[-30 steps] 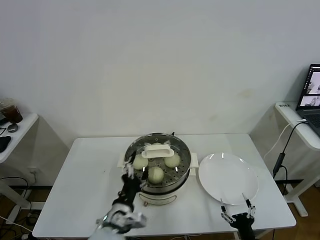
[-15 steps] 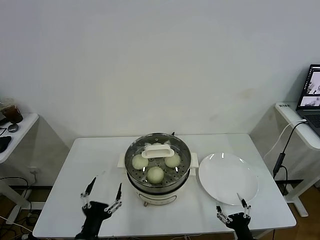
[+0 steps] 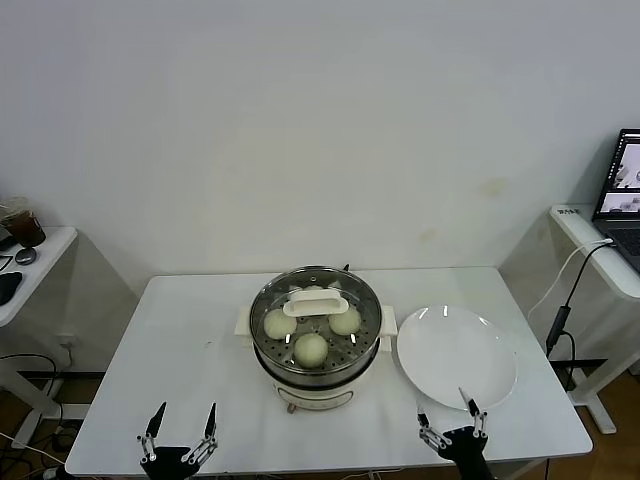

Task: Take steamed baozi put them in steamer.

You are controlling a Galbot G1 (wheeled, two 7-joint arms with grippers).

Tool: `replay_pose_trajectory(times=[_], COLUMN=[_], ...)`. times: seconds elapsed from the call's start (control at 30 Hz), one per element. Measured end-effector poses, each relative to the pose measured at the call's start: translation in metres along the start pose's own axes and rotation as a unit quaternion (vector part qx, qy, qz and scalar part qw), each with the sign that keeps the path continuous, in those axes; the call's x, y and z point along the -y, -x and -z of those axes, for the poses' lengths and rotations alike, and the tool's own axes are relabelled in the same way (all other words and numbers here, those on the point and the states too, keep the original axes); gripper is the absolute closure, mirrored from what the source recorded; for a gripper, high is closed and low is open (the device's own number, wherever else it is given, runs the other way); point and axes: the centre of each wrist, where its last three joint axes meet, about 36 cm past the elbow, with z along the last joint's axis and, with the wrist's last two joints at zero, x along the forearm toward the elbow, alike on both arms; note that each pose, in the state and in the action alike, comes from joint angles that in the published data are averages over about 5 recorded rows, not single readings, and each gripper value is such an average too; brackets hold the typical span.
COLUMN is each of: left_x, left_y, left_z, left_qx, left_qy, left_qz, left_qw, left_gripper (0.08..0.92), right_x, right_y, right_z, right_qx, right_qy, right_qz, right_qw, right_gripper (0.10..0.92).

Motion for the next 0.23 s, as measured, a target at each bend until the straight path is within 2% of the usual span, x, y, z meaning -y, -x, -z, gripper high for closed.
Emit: replay_pose_trajectory(times=[0.23], left_x=[-0.0054], left_y=[-0.0054], left_z=[-0.0107], left_qx=[-0.014], left_qy=[-0.006], left_qz=[-0.002], left_qw=[1.000], left_gripper=[0.177], right_x=[-0.0050], right_y=[-0.0008], right_z=[-0.0003], right_qx=[0.000], right_qy=[0.004], right_qz=[0.007], right_qw=[1.000], right_gripper=[0.200])
